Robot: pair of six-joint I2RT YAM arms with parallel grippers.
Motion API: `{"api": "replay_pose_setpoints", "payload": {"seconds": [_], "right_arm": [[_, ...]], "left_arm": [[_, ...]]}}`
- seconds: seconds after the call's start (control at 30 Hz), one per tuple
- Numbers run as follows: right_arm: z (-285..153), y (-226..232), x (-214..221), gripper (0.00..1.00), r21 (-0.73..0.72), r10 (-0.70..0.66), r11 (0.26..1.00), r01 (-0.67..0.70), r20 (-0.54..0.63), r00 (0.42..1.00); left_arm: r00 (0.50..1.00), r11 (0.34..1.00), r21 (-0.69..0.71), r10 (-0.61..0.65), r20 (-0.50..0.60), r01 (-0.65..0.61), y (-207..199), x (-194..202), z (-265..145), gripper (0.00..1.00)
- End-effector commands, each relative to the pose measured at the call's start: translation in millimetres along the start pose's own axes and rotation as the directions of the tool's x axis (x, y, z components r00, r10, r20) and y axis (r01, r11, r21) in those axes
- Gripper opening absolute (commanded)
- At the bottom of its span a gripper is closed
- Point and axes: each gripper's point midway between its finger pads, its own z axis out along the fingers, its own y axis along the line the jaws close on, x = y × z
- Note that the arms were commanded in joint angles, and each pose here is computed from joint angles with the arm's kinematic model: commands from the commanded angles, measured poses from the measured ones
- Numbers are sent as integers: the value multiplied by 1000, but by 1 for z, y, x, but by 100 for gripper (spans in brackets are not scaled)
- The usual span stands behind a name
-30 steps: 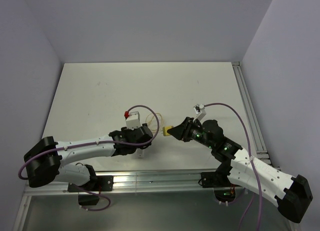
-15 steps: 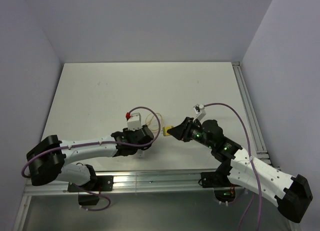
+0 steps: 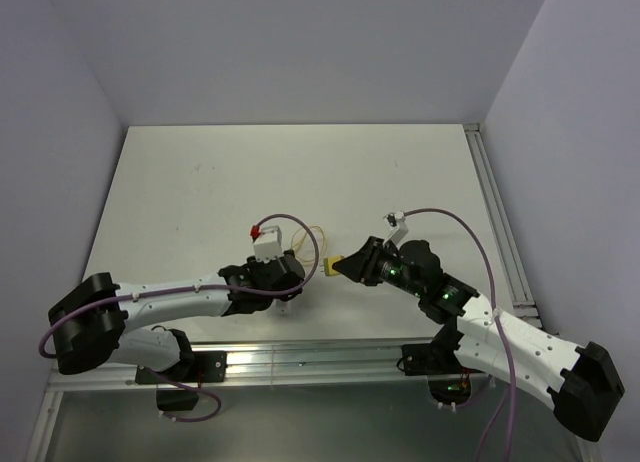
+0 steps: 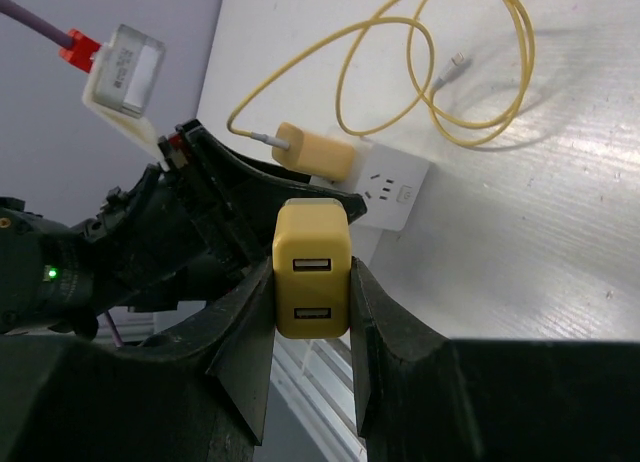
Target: Insert the plug
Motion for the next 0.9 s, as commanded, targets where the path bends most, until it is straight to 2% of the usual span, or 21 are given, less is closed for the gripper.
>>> {"api": "replay_pose_setpoints", "payload": {"seconds": [0.0,0.13,0.2,0.37,0.47,0.5,0.53,0.63,0.87], "right_arm": [[5,9,-9,0,-35,42,999,-41,31,999],[10,2,-6,0,17,89,996,-89,29,996],[14,2,-1,0,26,104,994,-105,15,994],[22,0,8,0,75,142,987,-143,14,990],[25,5,15,0,85,140,986,-140,-1,990],[26,4,14,0,96,137,986,-138,11,990],[27,7,15,0,91,142,986,-142,7,990],[30,13,20,0,81,150,986,-149,-3,989],[39,20,31,0,111,143,984,-140,-20,990]], "left_arm": [[998,994,93,-47,-41,50,-10,1,-7,0],[995,981,173,-83,-55,92,-11,-1,-14,0],[992,957,260,-119,-51,128,-21,-11,-24,0],[984,922,344,-167,-66,179,-18,-8,-32,0],[978,889,407,-188,-91,209,-17,-4,-37,0],[972,855,464,-222,-76,232,-26,-14,-43,0],[972,846,479,-207,-110,234,-22,-4,-42,0],[962,809,522,-237,-133,271,-21,-4,-45,0],[947,772,551,-292,-136,317,-15,-12,-47,0]]}}
